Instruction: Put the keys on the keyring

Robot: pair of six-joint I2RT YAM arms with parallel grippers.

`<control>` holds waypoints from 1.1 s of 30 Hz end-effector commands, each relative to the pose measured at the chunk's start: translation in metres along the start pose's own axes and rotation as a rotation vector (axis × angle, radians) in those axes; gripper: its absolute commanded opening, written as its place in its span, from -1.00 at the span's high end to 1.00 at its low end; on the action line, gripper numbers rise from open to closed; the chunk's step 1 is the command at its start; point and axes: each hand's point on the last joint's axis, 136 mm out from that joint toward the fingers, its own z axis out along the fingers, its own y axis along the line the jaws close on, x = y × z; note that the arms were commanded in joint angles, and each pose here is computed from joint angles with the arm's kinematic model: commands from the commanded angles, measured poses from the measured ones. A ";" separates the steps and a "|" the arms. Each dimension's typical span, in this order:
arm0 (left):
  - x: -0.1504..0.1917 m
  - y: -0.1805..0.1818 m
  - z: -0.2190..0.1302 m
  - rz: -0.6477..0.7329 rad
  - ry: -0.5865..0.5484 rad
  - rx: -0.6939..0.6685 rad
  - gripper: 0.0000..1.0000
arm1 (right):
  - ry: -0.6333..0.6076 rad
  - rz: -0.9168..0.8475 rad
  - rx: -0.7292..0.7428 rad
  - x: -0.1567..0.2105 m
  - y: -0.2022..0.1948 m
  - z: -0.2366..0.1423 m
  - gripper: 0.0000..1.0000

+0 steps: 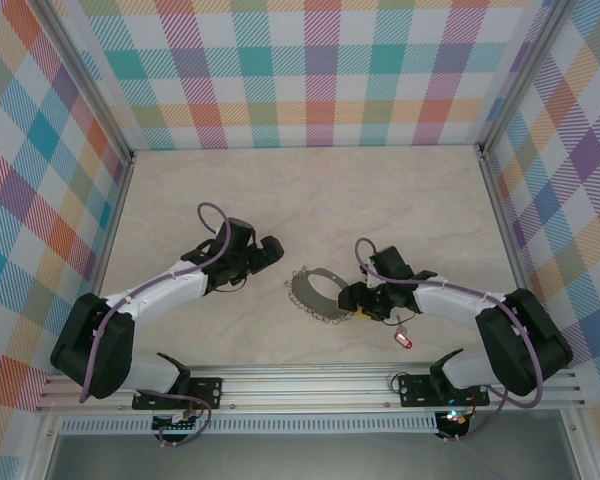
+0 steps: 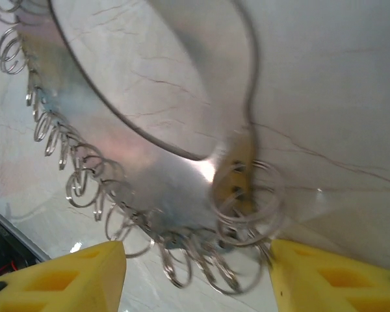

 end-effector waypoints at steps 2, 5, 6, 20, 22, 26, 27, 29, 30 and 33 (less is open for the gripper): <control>0.004 -0.005 0.003 -0.004 0.015 0.015 -1.00 | 0.010 -0.045 -0.048 -0.003 0.030 0.011 -0.20; 0.002 -0.007 0.003 -0.004 0.015 0.013 -1.00 | 0.033 -0.061 -0.079 -0.001 0.048 0.020 -0.18; 0.002 -0.008 0.002 -0.005 0.015 0.012 -1.00 | 0.041 -0.070 -0.086 -0.001 0.054 0.023 -0.17; -0.023 0.004 0.001 -0.031 -0.027 -0.062 -1.00 | 0.046 -0.235 -0.223 -0.017 0.132 0.020 -0.28; -0.022 0.012 0.004 -0.044 -0.023 -0.084 -1.00 | 0.017 -0.228 -0.196 -0.025 0.123 0.014 -0.34; -0.025 0.028 0.013 -0.061 -0.029 -0.134 -1.00 | 0.000 -0.201 -0.167 -0.042 0.108 0.012 -0.37; -0.026 0.033 0.015 -0.065 -0.032 -0.147 -1.00 | -0.004 -0.195 -0.160 -0.045 0.104 0.011 -0.37; -0.029 0.042 0.022 -0.077 -0.026 -0.168 -1.00 | -0.021 -0.190 -0.152 -0.052 0.100 0.007 -0.41; -0.030 0.045 0.025 -0.079 -0.023 -0.172 -1.00 | -0.030 -0.192 -0.144 -0.055 0.098 0.005 -0.43; -0.030 0.049 0.038 -0.059 -0.001 -0.176 -1.00 | -0.060 -0.198 -0.094 -0.063 0.090 -0.001 -0.50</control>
